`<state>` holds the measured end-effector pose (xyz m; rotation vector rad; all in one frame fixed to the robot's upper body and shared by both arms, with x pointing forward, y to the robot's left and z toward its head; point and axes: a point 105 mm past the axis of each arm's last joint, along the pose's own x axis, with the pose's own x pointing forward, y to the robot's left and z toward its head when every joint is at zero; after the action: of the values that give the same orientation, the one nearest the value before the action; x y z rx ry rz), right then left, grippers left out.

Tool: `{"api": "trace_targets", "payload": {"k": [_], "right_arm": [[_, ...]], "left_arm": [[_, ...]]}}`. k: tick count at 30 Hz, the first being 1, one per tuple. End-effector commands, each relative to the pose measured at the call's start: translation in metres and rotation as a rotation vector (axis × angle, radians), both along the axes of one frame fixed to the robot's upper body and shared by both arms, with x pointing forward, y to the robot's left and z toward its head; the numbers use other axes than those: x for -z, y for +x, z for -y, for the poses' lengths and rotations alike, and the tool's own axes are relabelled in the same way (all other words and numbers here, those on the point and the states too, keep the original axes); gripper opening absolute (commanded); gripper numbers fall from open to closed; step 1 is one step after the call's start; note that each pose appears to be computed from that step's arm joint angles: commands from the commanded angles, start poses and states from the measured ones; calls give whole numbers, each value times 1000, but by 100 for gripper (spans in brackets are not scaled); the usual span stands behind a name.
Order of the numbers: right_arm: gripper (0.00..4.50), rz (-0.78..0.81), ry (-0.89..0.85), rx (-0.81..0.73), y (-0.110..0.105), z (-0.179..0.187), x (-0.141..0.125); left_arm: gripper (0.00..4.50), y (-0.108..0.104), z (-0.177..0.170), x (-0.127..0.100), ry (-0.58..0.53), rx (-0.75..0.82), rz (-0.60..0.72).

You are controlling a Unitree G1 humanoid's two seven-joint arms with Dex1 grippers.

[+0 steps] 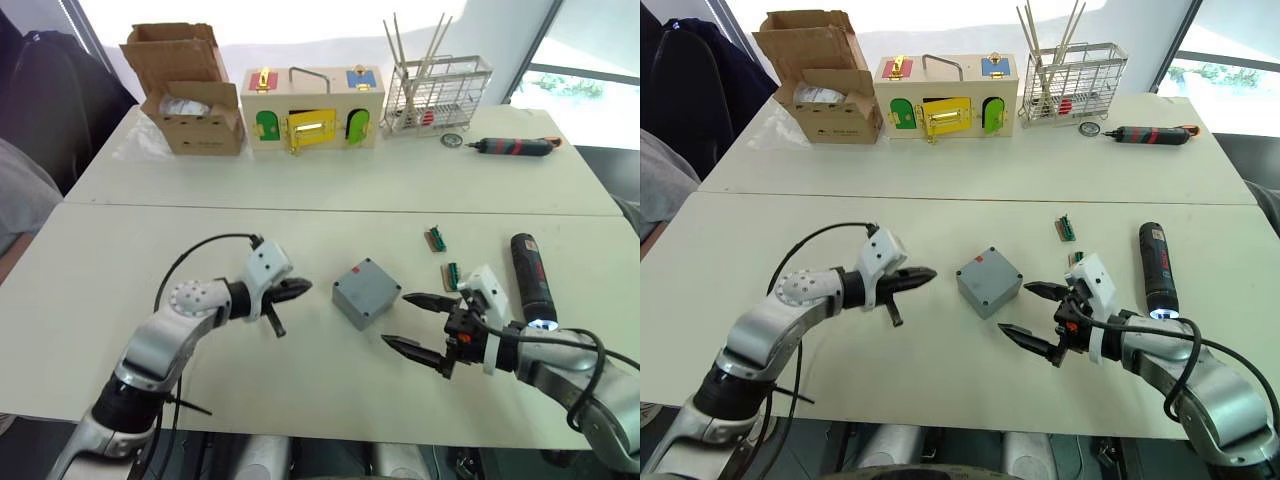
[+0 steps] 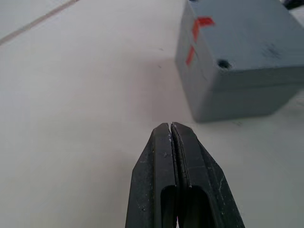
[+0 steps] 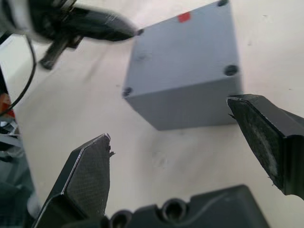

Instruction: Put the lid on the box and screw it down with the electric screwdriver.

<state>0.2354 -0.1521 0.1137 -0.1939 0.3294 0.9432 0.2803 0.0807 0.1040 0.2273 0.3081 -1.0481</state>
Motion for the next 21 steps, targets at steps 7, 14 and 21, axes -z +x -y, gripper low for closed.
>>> {"api": "trace_targets", "payload": {"k": [7,14,21], "right_arm": [[449,75,-65,-79,29,8,0],[449,51,-45,-171,24,-11,2],[449,25,-10,-160,9,-19,5]], "left_arm": [[0,-24,19,-4,-85,66,-45],[0,-9,28,-4,-88,33,14],[0,1,29,-8,-106,0,58]]}}
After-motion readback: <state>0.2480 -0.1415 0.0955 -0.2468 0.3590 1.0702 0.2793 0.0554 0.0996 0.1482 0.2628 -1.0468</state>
